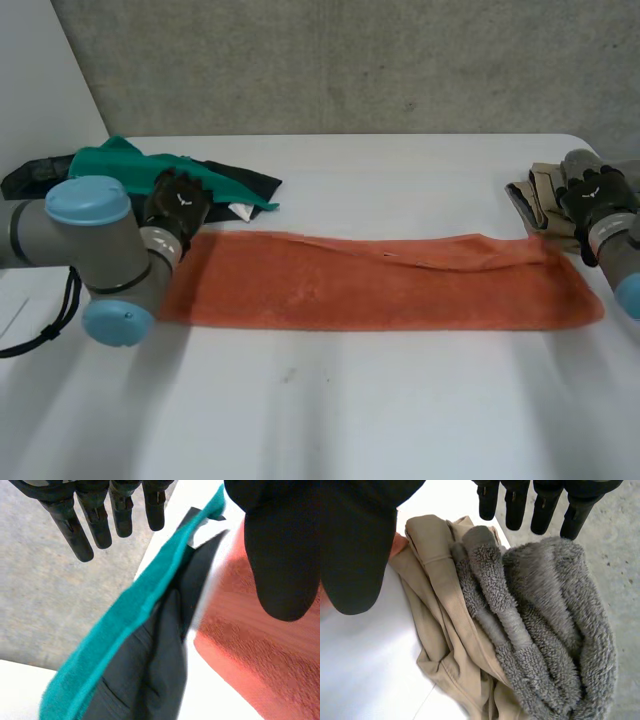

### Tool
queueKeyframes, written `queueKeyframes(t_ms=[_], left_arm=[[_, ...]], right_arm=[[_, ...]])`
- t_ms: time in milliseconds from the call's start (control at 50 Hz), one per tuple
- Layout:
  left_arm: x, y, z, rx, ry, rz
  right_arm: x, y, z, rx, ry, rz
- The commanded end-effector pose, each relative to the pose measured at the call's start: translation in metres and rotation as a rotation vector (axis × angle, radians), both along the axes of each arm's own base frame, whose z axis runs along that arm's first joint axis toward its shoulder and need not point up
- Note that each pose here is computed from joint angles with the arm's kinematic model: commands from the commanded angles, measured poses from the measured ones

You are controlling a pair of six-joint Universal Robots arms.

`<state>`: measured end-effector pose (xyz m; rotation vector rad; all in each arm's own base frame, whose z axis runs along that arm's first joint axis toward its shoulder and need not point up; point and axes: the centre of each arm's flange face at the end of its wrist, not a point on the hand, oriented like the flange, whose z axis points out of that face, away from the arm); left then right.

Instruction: Fold the laundry.

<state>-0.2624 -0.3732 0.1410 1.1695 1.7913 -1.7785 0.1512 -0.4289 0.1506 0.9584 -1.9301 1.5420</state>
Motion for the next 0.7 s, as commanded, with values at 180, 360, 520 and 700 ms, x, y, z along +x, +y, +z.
queueKeyframes(t_ms=[180,360,520,700], left_arm=[[-0.01,0.036,0.067,-0.105,0.126,-0.031],[-0.004,0.049,0.054,-0.044,0.148,-0.028],[-0.005,0.057,0.044,0.017,0.218,-0.023],[-0.003,0.08,0.045,0.081,0.33,-0.03]], right_arm=[[0.016,0.036,0.062,0.024,-0.183,0.133],[0.026,0.051,0.034,0.178,-0.25,0.233],[0.027,0.023,0.002,0.068,-0.325,0.212],[-0.003,0.036,0.022,0.03,-0.435,0.128]])
